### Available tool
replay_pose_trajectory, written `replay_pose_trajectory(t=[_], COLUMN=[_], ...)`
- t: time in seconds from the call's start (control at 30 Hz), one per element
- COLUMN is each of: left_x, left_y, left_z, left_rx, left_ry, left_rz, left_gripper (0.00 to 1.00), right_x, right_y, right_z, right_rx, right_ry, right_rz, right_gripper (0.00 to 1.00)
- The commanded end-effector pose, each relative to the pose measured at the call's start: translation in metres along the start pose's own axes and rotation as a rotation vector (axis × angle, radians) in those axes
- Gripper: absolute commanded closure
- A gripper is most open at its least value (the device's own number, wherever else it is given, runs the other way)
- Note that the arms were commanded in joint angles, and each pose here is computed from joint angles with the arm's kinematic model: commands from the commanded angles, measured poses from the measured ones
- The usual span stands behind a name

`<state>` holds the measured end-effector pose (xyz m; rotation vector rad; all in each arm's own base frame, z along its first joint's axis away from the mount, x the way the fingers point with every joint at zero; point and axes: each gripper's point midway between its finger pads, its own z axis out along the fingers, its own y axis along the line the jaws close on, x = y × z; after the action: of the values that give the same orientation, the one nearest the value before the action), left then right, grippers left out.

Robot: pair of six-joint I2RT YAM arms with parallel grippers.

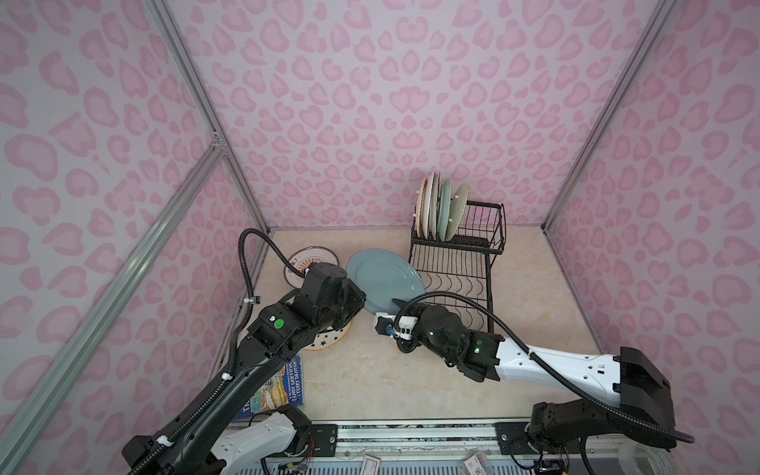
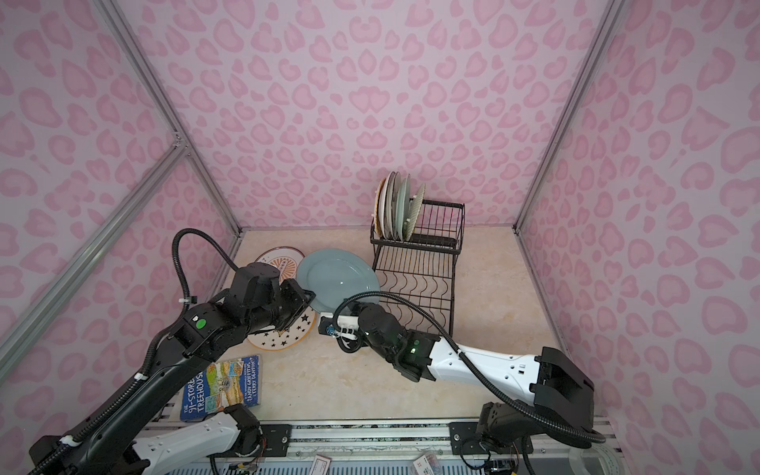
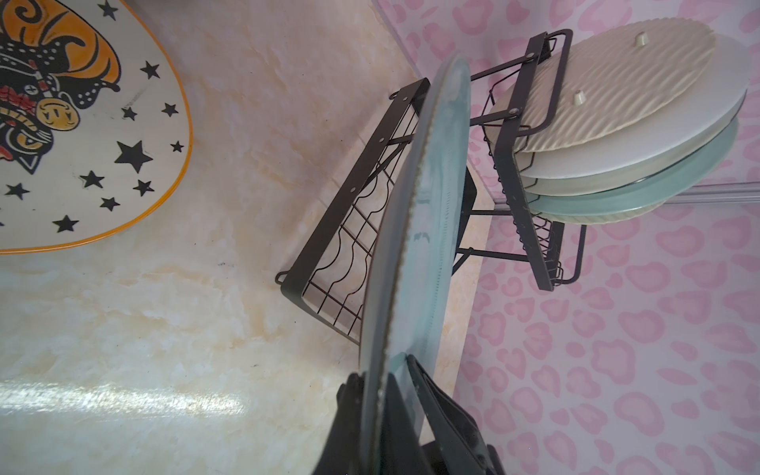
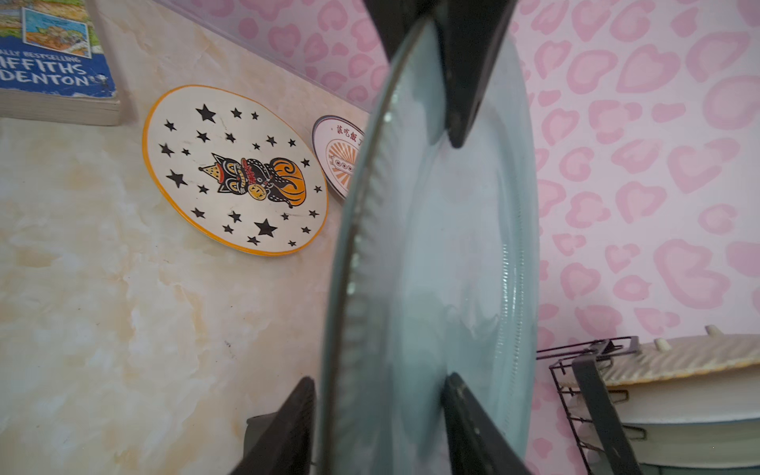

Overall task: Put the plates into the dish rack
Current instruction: 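Tilt the teal plate upright with the right gripper while the left gripper releases, then carry the upright teal plate with the right gripper over the rack's upper tier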

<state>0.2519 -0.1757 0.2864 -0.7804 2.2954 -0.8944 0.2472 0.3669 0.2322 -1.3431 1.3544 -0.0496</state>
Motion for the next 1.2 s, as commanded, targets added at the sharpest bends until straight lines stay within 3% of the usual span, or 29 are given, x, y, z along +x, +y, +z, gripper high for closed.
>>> replay_pose_trajectory(t=[0.0,0.17,0.3,0.4,0.43,0.5,0.67,0.77,0.9,1.0,1.17], left_x=[-0.008,-0.007,-0.005,-0.003,-0.004,-0.003,-0.011,-0.016,-0.001,0.012,0.038], left_y=[-0.025,-0.023,-0.026,-0.027,-0.028,-0.032,-0.052,-0.079,-0.118,-0.125,-0.111], left_z=[-0.007,-0.010,-0.014,-0.018,-0.020,-0.024,-0.058,-0.100,-0.161,-0.180,-0.181], left_rx=[0.104,0.103,0.127,0.145,0.157,0.190,0.318,0.527,0.848,0.893,0.925], left_ry=[-0.030,-0.034,-0.021,-0.016,-0.019,-0.021,-0.074,-0.142,-0.172,-0.156,-0.115], left_rz=[-0.034,-0.035,-0.027,-0.014,-0.007,0.016,0.119,0.214,0.416,0.578,0.798], left_gripper=[0.97,0.97,0.97,0.97,0.93,0.79,0.25,0.00,0.02,0.02,0.02], right_x=[-0.009,-0.013,-0.016,-0.016,-0.015,-0.016,-0.025,-0.029,-0.034,-0.041,-0.060], right_y=[-0.009,-0.009,-0.005,-0.009,-0.012,-0.016,-0.038,-0.049,-0.067,-0.094,-0.148], right_z=[0.005,0.010,0.011,0.010,0.010,0.007,-0.012,-0.027,-0.048,-0.069,-0.114], right_rx=[0.050,0.064,0.034,0.048,0.057,0.070,0.117,0.125,0.159,0.212,0.299], right_ry=[-0.018,-0.012,-0.003,0.012,0.019,0.021,-0.004,-0.014,-0.018,-0.025,-0.076], right_rz=[0.026,0.036,0.060,0.094,0.105,0.132,0.232,0.293,0.392,0.525,0.703], right_gripper=[0.67,0.81,1.00,1.00,1.00,1.00,1.00,1.00,1.00,1.00,1.00])
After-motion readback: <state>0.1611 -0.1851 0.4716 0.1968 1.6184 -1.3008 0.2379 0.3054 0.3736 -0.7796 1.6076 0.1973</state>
